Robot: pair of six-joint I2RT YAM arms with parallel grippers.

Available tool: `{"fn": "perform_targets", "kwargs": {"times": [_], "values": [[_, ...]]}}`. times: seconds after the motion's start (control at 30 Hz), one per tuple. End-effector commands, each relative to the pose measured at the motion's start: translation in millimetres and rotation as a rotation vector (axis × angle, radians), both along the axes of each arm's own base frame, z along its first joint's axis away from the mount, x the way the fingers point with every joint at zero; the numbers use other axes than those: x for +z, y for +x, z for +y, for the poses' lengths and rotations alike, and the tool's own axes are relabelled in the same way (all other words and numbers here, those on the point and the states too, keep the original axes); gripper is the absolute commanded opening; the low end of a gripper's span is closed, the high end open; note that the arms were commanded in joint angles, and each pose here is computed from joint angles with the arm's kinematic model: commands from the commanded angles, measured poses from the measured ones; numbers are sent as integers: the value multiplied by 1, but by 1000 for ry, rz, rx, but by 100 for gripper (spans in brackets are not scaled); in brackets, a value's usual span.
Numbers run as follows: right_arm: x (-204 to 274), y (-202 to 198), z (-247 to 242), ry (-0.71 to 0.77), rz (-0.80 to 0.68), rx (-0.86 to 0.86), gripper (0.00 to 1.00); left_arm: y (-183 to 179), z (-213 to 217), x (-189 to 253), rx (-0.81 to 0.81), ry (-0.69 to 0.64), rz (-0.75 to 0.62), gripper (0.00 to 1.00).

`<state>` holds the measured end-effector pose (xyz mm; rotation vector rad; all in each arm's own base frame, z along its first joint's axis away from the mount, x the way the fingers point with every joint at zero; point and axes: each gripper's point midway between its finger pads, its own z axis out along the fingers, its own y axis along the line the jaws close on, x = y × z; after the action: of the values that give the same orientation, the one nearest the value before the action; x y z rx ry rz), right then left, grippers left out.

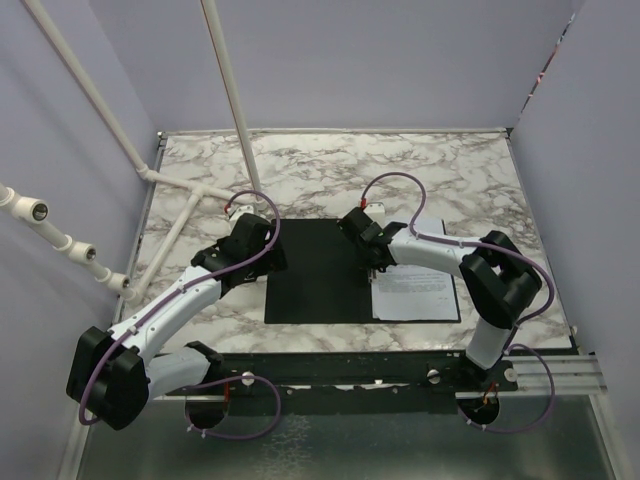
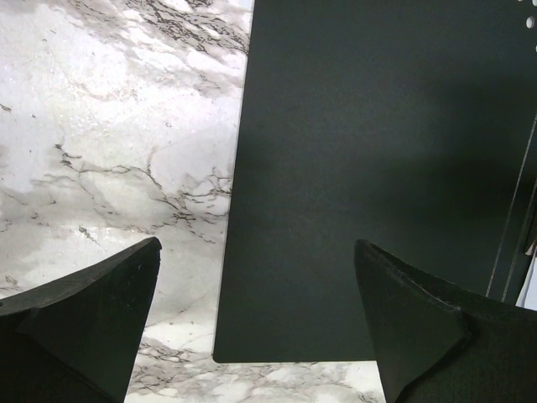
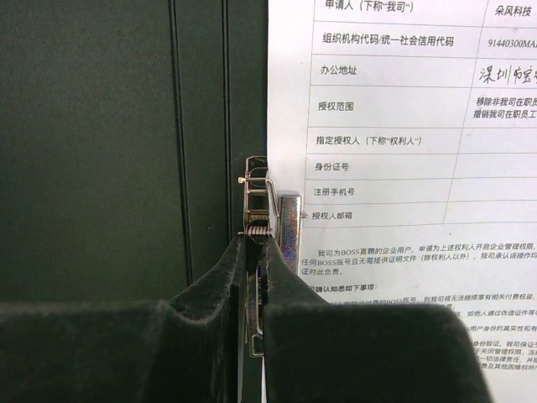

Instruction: Put the files into the folder

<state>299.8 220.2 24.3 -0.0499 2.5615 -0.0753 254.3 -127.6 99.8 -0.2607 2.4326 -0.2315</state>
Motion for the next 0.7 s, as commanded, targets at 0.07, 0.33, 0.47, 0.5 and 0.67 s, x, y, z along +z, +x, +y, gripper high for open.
{"fn": "perform_targets", "kwargs": {"times": [0.07, 0.33, 0.47, 0.5, 0.67], "values": [[-14, -10, -13, -40, 28, -48, 6, -2, 1, -2, 1, -12, -1, 99], [-16, -15, -11, -14, 16, -79, 1, -2, 1, 0, 0, -15, -9, 99], [-15, -17, -12, -5, 5, -99, 11, -2, 1, 1, 0, -17, -11, 99], [-15, -18, -12, -3, 3, -102, 11, -2, 1, 1, -1, -18, -12, 99], [-13, -19, -14, -5, -5, -117, 11, -1, -1, 3, -5, -25, -18, 99]]}}
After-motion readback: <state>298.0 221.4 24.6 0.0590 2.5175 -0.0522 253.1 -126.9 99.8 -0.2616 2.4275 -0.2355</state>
